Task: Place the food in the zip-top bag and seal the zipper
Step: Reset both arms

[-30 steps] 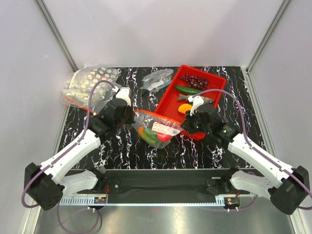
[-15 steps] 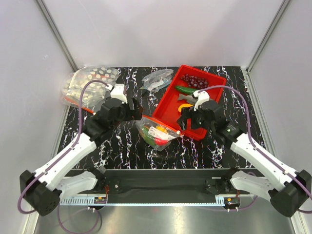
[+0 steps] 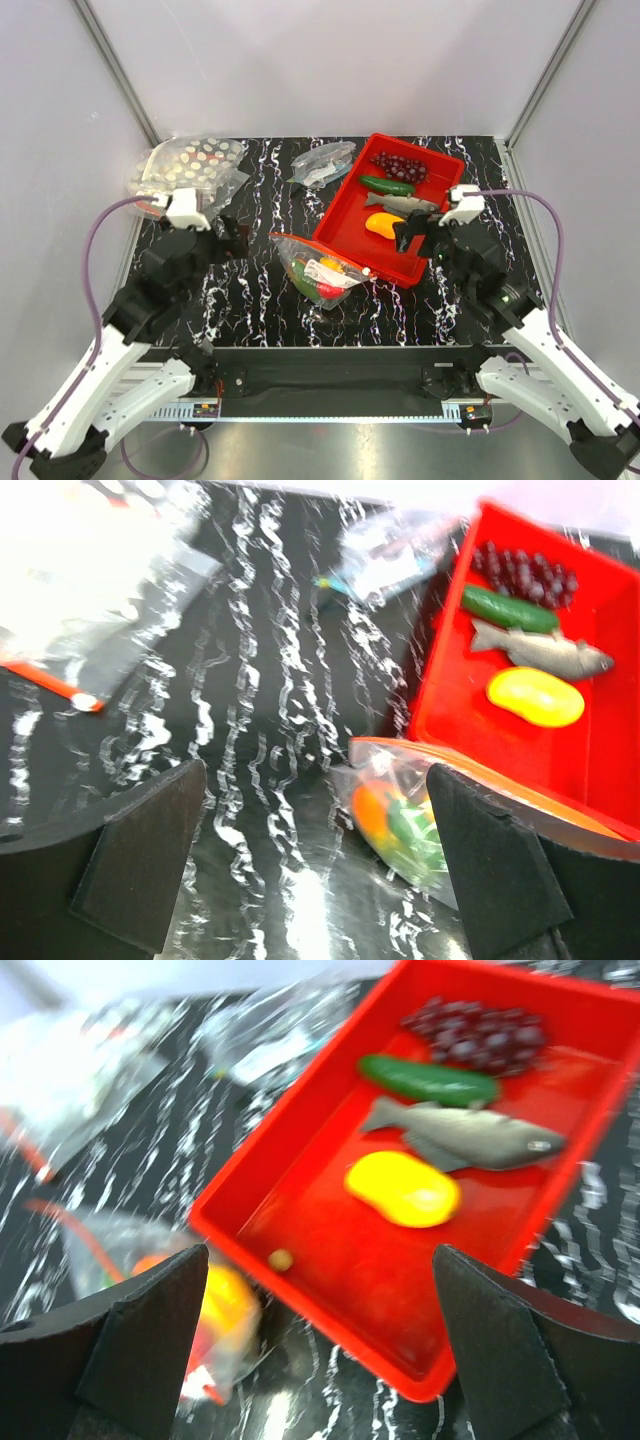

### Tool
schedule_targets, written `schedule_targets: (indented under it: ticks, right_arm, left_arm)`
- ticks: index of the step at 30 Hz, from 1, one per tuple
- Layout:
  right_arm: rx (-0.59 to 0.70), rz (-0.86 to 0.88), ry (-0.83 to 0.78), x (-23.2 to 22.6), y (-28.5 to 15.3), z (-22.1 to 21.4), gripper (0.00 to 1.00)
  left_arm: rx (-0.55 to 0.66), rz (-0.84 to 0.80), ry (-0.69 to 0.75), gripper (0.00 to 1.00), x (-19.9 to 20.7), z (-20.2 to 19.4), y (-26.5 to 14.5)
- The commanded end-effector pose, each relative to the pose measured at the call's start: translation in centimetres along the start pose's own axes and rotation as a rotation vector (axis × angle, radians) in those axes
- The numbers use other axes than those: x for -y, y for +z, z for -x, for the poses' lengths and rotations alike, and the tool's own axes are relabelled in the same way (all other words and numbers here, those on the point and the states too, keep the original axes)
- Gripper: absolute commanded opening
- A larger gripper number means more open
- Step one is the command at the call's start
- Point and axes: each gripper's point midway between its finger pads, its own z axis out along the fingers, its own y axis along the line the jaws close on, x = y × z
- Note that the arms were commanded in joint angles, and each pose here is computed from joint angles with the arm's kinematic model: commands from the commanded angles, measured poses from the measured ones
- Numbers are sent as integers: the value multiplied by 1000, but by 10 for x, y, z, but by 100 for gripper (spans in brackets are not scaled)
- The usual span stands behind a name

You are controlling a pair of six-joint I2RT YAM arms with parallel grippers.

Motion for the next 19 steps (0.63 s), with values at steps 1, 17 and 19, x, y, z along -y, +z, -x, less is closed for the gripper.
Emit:
schedule_targets:
  ticks: [1, 17, 19]
  right_arm:
    - [160, -183, 91, 37, -18, 29, 100]
    - [207, -241, 185, 69, -43, -4, 100]
    - [186, -241, 169, 67, -40, -7, 100]
  left_arm:
    - [89, 78, 44, 99, -30, 6, -20]
    - [31, 44, 118, 99, -41, -43, -18]
    - [10, 51, 122, 99, -41, -47, -15]
